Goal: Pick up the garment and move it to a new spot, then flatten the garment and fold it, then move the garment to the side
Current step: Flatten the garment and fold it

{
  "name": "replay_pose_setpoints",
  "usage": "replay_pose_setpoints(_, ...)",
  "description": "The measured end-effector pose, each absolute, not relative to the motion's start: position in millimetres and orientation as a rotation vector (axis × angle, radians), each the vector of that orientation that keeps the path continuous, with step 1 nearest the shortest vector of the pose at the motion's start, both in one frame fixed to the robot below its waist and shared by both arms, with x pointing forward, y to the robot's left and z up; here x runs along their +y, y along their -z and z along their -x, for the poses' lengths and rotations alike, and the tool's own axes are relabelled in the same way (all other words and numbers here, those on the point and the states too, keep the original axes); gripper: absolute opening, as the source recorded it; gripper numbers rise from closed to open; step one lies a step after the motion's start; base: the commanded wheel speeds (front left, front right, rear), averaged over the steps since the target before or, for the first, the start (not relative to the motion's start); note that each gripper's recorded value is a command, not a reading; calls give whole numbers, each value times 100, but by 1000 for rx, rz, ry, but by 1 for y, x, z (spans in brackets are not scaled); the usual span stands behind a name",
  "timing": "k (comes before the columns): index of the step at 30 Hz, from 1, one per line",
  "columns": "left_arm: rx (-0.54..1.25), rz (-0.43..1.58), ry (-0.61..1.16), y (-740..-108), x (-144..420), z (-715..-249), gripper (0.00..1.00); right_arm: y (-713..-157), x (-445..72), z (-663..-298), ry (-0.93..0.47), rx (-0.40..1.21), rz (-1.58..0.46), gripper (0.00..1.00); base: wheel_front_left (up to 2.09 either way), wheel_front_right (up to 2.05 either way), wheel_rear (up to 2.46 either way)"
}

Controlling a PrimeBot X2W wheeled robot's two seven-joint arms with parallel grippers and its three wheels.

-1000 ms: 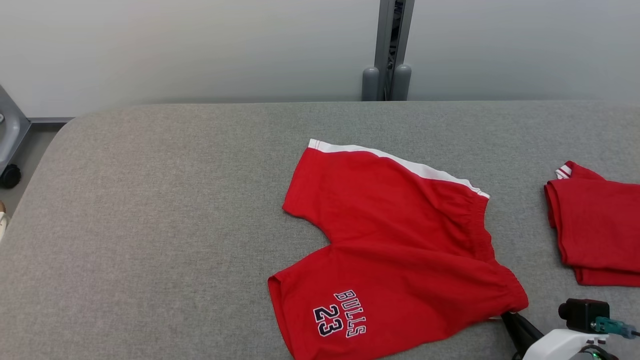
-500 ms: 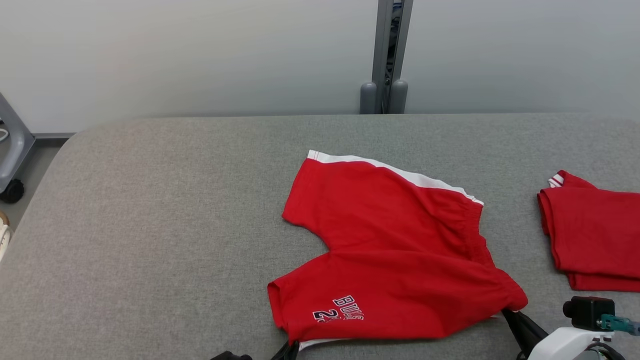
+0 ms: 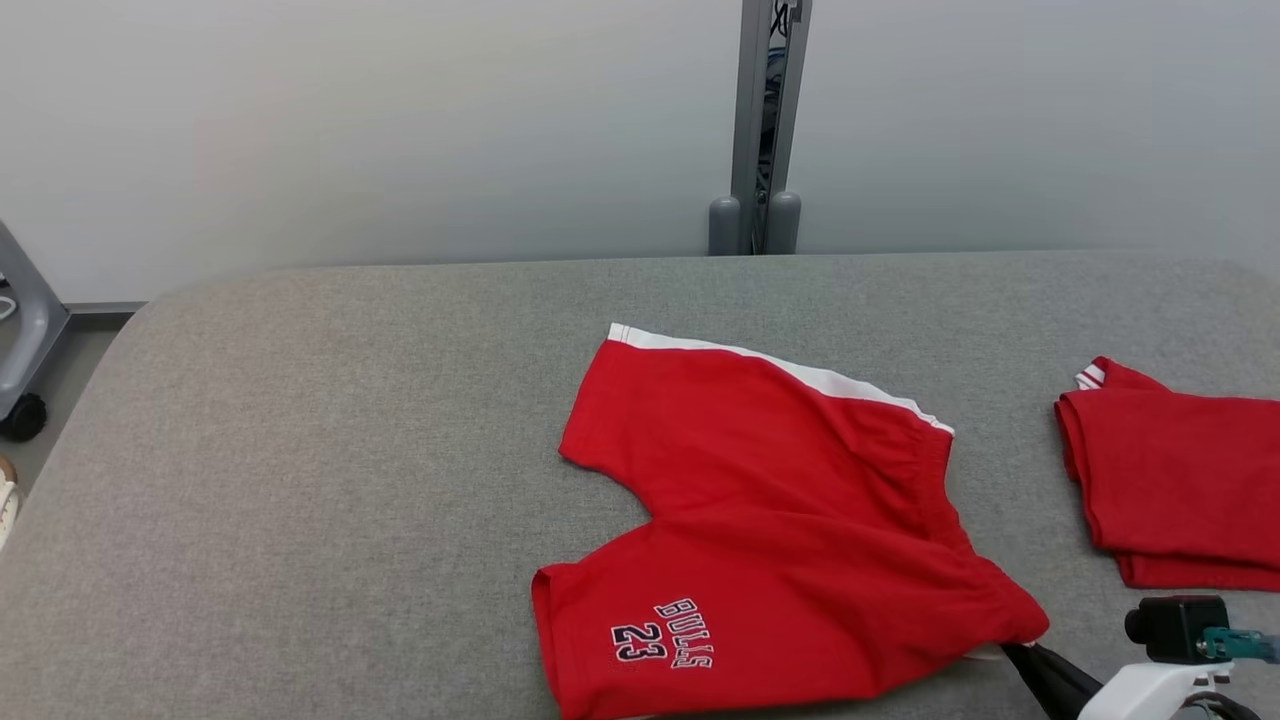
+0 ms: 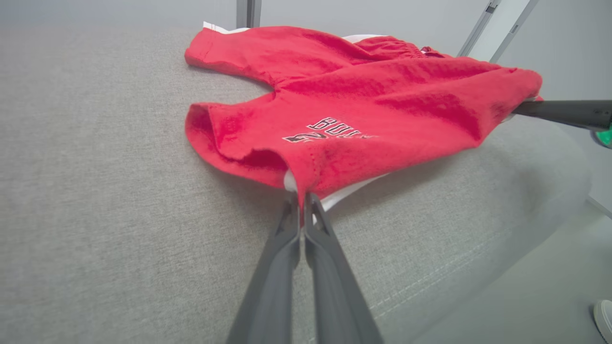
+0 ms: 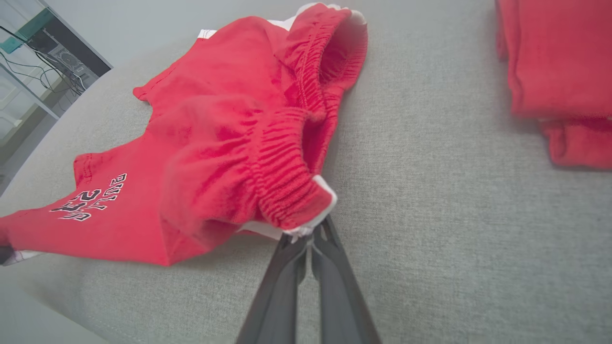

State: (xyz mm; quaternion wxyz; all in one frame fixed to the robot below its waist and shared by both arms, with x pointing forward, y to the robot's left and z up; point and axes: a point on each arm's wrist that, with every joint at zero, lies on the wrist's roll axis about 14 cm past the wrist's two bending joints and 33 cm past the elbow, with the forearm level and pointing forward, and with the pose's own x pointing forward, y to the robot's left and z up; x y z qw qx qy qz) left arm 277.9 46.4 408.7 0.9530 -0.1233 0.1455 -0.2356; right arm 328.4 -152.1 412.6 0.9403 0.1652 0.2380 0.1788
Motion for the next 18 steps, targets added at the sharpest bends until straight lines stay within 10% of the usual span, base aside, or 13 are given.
replay_pose_setpoints(18, 263, 202, 505, -421, 58, -263, 0, -415, -152, -302, -419, 555, -354, 0, 0, 0, 0)
